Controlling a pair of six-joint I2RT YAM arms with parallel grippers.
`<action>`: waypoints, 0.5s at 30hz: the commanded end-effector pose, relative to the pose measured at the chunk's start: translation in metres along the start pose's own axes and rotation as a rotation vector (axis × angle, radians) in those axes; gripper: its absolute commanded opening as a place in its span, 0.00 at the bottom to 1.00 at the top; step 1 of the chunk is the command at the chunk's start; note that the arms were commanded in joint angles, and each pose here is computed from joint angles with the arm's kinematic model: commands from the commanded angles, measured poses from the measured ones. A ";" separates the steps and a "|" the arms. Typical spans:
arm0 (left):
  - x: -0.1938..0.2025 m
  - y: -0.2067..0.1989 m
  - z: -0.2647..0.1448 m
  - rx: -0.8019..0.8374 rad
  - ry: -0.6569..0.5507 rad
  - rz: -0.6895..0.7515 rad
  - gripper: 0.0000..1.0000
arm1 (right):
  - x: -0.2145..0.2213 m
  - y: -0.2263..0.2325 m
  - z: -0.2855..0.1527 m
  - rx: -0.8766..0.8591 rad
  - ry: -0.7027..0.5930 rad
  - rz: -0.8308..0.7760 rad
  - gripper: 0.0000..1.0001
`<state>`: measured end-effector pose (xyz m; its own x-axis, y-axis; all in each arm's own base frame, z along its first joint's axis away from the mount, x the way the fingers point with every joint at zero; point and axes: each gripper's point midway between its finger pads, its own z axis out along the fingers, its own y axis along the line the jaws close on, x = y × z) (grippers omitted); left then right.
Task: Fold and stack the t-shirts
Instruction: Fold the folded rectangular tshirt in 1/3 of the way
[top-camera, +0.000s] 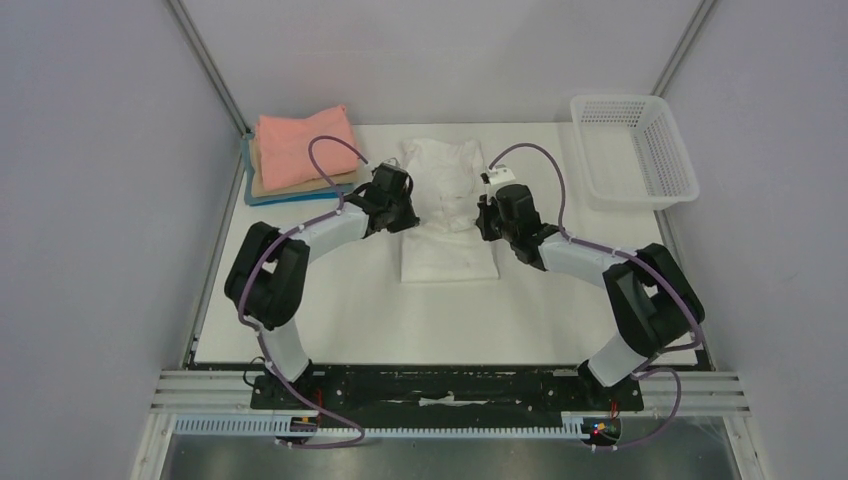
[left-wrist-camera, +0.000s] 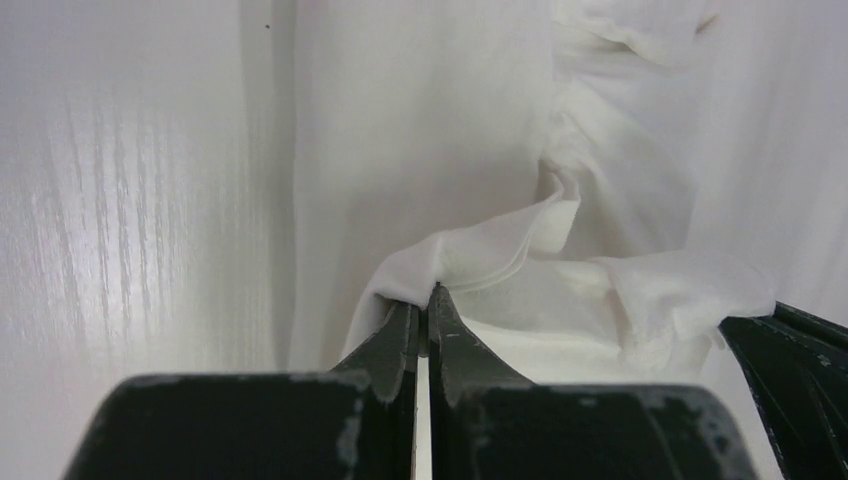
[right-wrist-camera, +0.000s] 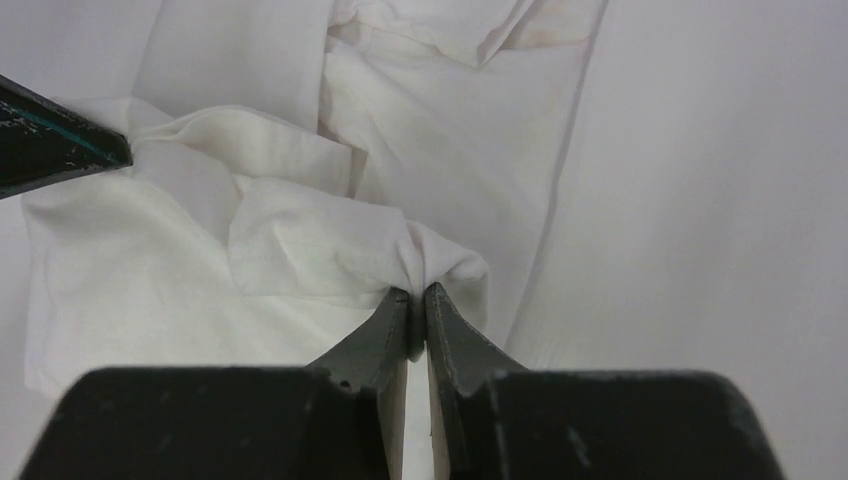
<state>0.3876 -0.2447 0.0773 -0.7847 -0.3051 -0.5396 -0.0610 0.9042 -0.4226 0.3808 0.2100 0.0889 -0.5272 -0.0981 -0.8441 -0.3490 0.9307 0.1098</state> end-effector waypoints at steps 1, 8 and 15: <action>-0.011 0.005 0.015 -0.014 0.018 0.001 0.09 | -0.026 0.008 0.021 -0.088 -0.061 -0.004 0.15; -0.037 0.016 0.018 -0.029 -0.002 -0.055 0.73 | -0.039 -0.017 0.043 -0.036 -0.066 0.073 0.87; -0.038 0.018 -0.017 -0.017 -0.036 -0.056 0.80 | -0.036 -0.013 0.013 -0.074 -0.110 0.096 0.98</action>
<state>0.4159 -0.2141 0.0652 -0.7880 -0.3626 -0.4976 -0.1561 0.8994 -0.4083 0.4206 0.1991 0.0739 -0.5541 -0.0273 -0.8320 -0.3191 0.9301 0.1820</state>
